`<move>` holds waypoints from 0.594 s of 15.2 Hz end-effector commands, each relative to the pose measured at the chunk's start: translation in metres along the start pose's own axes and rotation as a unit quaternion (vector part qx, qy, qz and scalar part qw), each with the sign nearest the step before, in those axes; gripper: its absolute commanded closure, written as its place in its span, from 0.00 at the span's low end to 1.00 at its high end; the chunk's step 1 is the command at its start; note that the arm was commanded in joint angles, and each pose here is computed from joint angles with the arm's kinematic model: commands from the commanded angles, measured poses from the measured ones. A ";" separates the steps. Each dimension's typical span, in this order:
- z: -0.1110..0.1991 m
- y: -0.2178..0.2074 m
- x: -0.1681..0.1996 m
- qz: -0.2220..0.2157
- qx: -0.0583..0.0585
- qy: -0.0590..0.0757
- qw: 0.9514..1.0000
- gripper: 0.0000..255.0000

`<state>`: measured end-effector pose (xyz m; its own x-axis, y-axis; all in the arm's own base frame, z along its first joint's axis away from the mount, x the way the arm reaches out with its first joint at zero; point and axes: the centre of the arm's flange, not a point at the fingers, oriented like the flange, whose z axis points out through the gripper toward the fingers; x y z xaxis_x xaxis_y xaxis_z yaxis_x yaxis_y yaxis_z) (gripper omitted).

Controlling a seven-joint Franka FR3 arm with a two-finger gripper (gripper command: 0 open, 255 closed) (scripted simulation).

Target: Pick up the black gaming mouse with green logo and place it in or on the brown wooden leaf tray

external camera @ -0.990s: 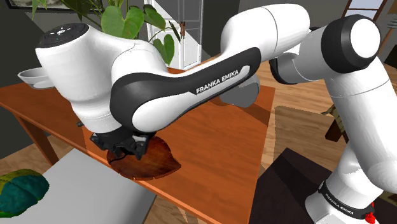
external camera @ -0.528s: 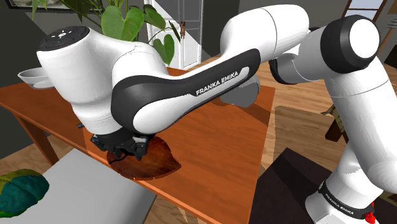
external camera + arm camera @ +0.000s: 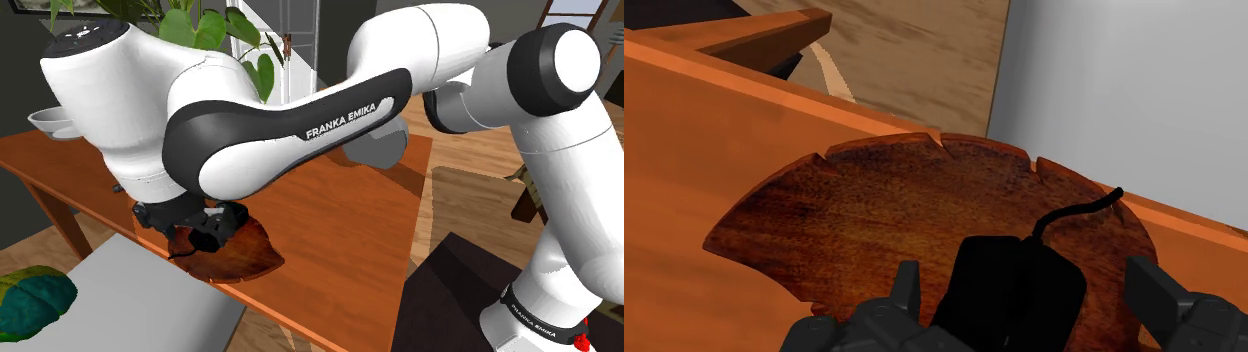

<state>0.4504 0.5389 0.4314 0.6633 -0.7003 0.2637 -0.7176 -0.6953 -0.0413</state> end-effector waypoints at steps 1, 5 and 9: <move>-0.023 0.003 0.000 0.000 0.000 0.000 1.000 0.00; -0.033 0.003 0.000 0.000 0.000 0.000 1.000 0.00; -0.033 0.003 0.000 0.000 0.000 0.000 1.000 0.00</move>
<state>0.4411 0.5425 0.4631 0.6635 -0.7000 0.2642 -0.7174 -0.6955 -0.0407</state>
